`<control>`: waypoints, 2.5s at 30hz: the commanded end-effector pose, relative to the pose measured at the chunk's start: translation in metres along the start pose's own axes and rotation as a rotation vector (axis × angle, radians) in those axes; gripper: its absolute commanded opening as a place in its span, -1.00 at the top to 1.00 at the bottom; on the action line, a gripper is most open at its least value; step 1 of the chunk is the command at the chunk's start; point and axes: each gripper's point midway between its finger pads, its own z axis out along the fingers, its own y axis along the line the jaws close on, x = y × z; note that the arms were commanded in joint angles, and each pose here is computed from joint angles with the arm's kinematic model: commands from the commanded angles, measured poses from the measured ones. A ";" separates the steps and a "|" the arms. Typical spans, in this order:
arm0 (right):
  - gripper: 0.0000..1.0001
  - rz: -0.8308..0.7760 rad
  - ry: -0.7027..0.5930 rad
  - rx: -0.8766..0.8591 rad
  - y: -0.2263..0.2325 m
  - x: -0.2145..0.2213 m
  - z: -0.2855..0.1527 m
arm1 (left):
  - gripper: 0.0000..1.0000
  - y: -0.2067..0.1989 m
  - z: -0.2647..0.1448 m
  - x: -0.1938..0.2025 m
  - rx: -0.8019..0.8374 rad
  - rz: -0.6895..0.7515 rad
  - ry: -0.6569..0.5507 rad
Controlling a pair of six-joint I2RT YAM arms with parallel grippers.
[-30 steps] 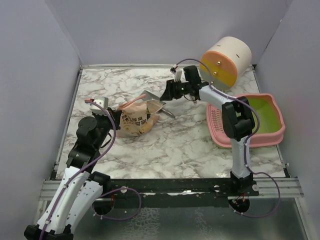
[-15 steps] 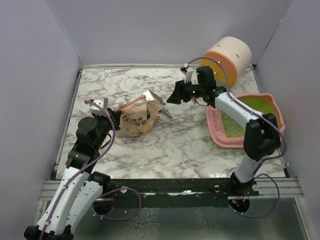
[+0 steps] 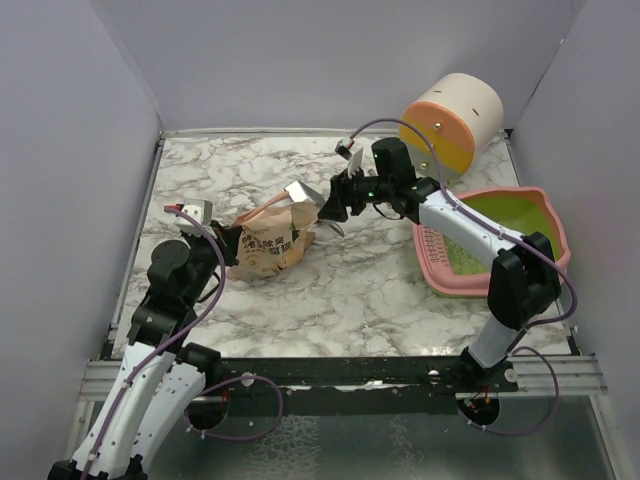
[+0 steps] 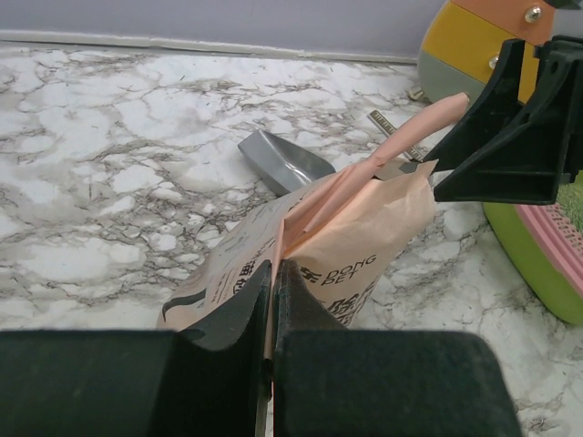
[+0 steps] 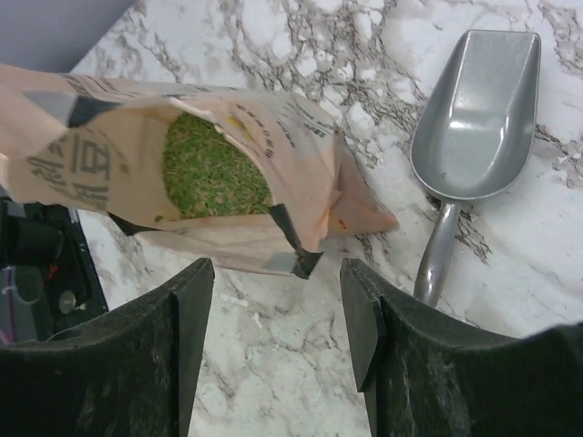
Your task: Fill the litter box with clean litter
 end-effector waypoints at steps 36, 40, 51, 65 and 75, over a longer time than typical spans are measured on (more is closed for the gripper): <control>-0.08 -0.598 -0.328 -0.638 0.024 0.024 0.042 | 1.00 -0.010 -0.022 -0.036 0.037 -0.018 -0.136; 0.93 -0.539 -0.346 -0.694 0.018 0.027 0.042 | 1.00 -0.008 -0.022 -0.033 0.029 -0.015 -0.132; 0.98 -0.265 -0.326 -0.508 0.006 0.020 -0.009 | 1.00 0.009 -0.025 -0.057 -0.064 0.170 -0.160; 0.98 -0.132 -0.266 -0.442 0.048 0.025 -0.057 | 0.79 -0.076 0.026 -0.067 0.400 0.245 -0.086; 0.99 -0.110 -0.261 -0.345 0.053 0.030 -0.075 | -0.33 -0.067 -0.012 -0.030 0.413 0.264 -0.086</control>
